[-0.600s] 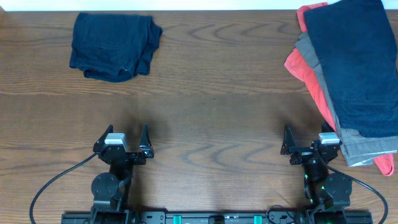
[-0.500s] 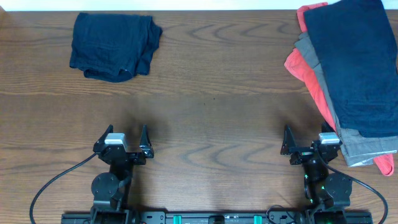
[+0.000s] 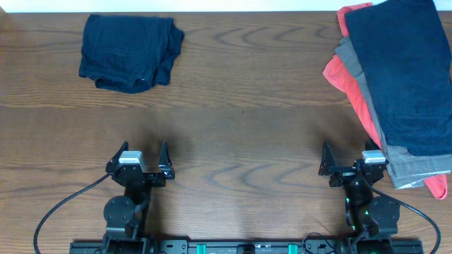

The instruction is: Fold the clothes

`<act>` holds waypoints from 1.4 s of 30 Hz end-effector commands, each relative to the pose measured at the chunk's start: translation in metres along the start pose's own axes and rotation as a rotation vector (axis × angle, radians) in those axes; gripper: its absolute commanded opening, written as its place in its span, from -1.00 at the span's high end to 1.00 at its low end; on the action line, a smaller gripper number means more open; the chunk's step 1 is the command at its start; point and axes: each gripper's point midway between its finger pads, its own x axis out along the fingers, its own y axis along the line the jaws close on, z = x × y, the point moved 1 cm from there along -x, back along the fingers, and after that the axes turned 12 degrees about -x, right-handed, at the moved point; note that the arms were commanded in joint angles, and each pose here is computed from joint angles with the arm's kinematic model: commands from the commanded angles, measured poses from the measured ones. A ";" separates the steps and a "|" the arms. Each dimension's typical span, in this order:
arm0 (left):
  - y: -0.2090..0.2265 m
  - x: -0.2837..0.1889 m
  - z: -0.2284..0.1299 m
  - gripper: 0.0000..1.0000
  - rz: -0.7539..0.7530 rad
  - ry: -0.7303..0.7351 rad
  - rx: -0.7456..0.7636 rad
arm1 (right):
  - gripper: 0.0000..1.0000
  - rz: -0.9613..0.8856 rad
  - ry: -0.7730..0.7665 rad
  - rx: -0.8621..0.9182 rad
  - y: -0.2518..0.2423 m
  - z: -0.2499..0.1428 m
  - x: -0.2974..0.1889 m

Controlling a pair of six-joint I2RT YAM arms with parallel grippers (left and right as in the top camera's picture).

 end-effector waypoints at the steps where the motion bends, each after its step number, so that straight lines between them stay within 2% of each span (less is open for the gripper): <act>1: 0.006 0.000 -0.014 -0.96 0.024 0.045 -0.007 | -0.99 -0.014 0.006 -0.008 -0.003 -0.002 0.000; 42: 0.006 0.000 -0.014 -0.96 0.024 0.044 -0.007 | -0.98 -0.033 0.007 -0.008 -0.006 -0.002 0.000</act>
